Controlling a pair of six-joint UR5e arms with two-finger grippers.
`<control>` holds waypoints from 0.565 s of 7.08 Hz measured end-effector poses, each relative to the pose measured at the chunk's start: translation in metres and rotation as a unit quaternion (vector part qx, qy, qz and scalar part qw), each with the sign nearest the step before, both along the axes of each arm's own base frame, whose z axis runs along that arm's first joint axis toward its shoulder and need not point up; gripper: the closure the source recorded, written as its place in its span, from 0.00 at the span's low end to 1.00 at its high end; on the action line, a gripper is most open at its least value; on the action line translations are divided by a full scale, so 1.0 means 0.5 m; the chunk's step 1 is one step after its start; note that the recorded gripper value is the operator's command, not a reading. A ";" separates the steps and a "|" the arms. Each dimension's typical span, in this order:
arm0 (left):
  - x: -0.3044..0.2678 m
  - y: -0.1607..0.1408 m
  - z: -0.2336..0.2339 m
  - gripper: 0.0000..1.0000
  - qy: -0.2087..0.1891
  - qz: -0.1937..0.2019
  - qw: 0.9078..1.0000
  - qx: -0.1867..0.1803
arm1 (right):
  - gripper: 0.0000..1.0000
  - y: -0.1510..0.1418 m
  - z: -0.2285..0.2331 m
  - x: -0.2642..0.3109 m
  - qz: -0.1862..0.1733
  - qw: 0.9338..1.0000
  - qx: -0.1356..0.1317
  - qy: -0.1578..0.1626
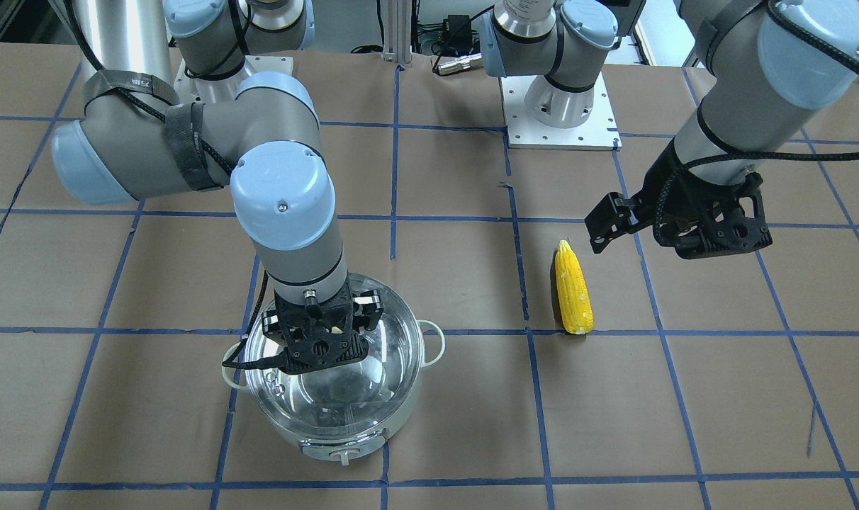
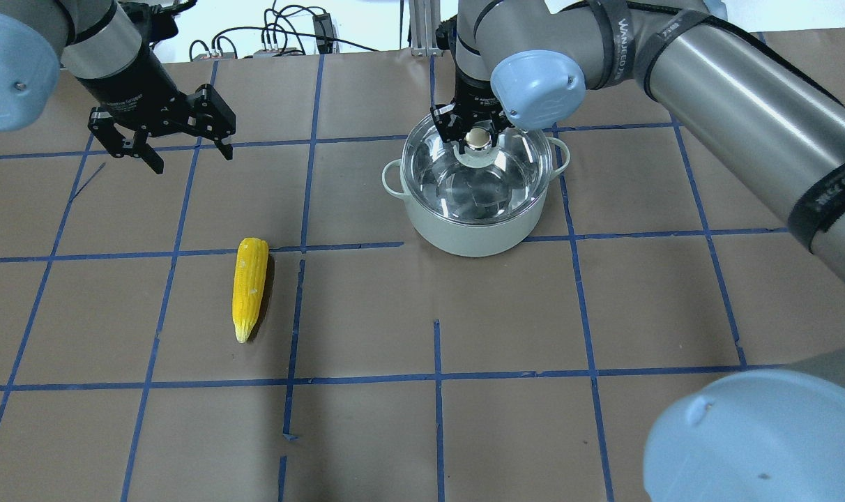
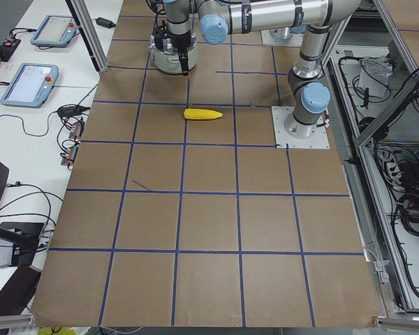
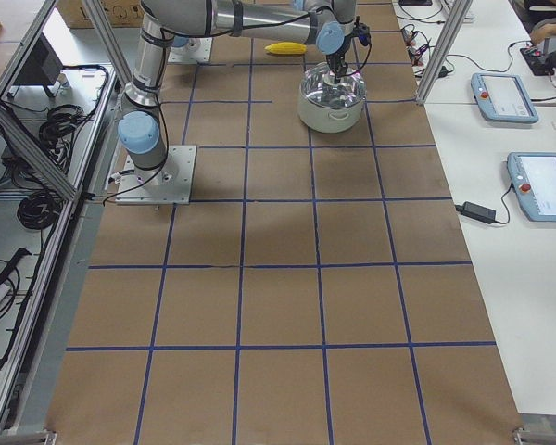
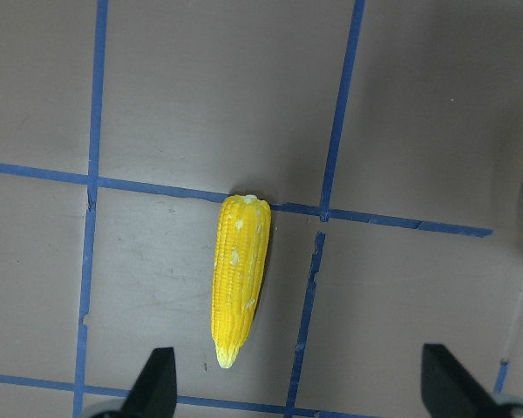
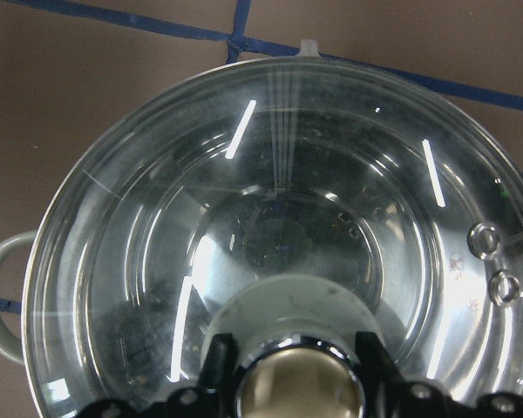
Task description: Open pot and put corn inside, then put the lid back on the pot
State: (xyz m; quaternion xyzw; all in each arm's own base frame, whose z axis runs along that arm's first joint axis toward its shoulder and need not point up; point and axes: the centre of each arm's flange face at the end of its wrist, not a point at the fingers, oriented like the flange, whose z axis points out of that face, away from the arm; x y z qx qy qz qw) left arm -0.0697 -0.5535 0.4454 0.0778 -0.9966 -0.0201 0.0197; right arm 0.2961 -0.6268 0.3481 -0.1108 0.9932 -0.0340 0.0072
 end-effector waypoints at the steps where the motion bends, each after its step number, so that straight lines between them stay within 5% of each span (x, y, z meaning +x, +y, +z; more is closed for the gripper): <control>1: 0.000 -0.001 0.001 0.00 0.000 0.000 1.000 -0.001 | 0.78 -0.006 0.020 -0.002 0.001 1.000 -0.005 0.000; 4: 0.000 -0.001 0.000 0.00 -0.001 -0.001 1.000 0.000 | 0.77 -0.025 0.124 -0.029 0.013 1.000 0.003 0.014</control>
